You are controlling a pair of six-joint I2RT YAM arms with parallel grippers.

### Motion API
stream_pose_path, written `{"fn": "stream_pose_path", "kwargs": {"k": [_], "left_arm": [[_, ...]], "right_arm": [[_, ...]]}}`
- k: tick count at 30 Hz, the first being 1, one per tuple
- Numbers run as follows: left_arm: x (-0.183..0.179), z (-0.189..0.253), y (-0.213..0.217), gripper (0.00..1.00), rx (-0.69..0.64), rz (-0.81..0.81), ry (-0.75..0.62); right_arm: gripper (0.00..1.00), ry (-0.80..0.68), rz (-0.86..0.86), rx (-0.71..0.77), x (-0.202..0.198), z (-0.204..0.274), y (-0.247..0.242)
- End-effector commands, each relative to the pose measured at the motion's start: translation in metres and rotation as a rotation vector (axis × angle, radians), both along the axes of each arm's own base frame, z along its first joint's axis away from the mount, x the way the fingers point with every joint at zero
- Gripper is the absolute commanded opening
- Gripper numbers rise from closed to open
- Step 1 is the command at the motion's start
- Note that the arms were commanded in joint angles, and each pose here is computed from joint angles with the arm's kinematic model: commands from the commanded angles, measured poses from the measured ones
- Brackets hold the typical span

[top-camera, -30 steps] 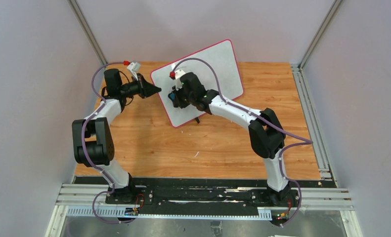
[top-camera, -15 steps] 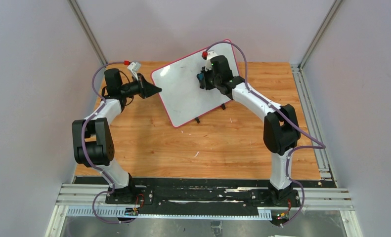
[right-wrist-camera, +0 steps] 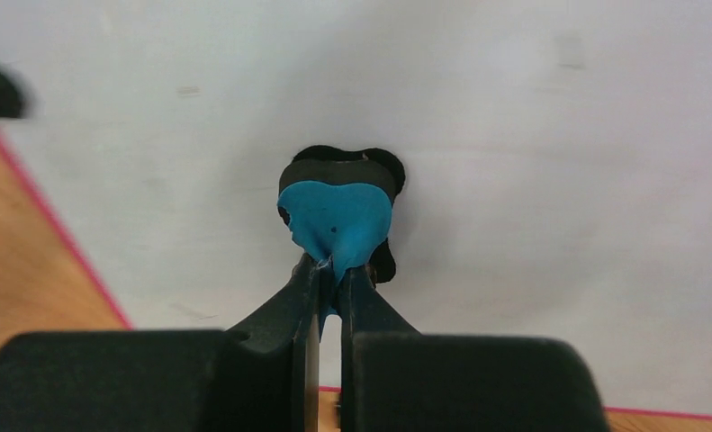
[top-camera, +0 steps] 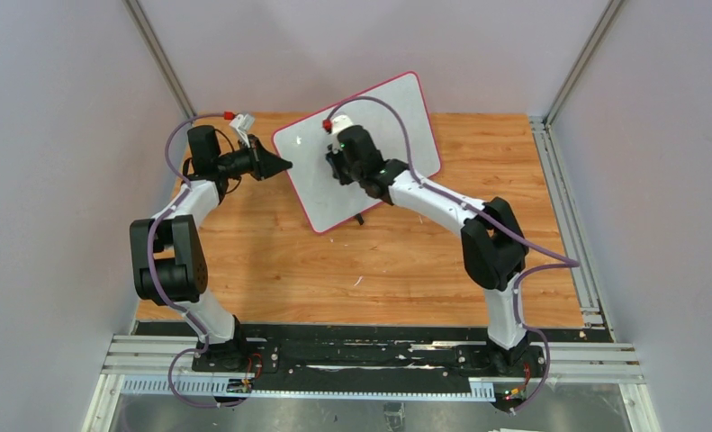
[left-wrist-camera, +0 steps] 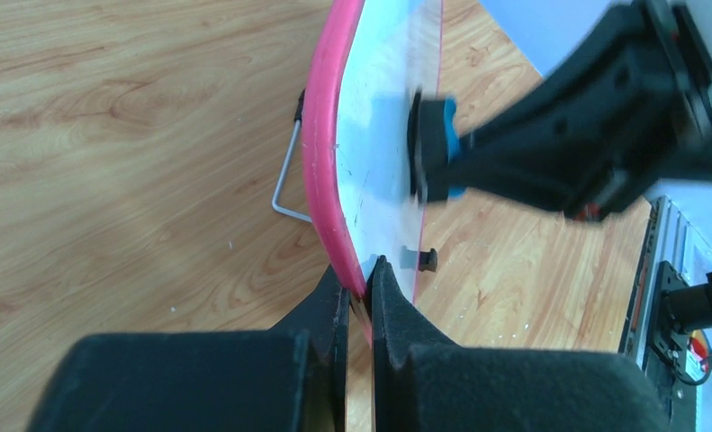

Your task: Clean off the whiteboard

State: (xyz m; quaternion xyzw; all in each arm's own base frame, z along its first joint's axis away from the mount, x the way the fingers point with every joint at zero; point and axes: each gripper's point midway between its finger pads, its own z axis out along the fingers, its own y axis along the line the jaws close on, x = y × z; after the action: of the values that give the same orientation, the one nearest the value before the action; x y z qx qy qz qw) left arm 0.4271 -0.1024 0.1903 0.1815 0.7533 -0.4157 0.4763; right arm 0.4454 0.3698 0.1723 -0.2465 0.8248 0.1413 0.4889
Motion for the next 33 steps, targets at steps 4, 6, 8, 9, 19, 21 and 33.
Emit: {"fn": "stream_pose_path", "kwargs": {"k": [4, 6, 8, 9, 19, 21, 33], "left_arm": [[-0.001, -0.016, -0.003, 0.0, 0.112, -0.038, -0.091], [-0.001, -0.016, -0.003, 0.0, 0.111, -0.039, -0.089], [-0.002, -0.016, -0.003, 0.0, 0.111, -0.039, -0.089], [-0.003, -0.016, -0.004, 0.0, 0.111, -0.042, -0.091], [-0.004, -0.015, -0.005, 0.0, 0.11, -0.044, -0.089], [-0.004, -0.014, -0.004, 0.0, 0.113, -0.042, -0.091], [-0.002, -0.019, -0.004, 0.0, 0.122, -0.048, -0.08]], "right_arm": [[0.01, -0.026, 0.222, -0.034, -0.06, -0.013, 0.081], [0.01, -0.046, 0.205, -0.051, -0.054, -0.01, 0.077], [0.01, -0.067, 0.184, -0.073, -0.044, -0.004, 0.071], [0.01, -0.078, 0.173, -0.083, -0.037, -0.001, 0.066], [0.01, -0.128, 0.009, -0.091, 0.043, 0.034, -0.005], [0.01, -0.127, -0.021, -0.086, 0.059, 0.04, -0.021], [0.01, -0.08, -0.166, -0.024, 0.087, 0.041, -0.104]]}}
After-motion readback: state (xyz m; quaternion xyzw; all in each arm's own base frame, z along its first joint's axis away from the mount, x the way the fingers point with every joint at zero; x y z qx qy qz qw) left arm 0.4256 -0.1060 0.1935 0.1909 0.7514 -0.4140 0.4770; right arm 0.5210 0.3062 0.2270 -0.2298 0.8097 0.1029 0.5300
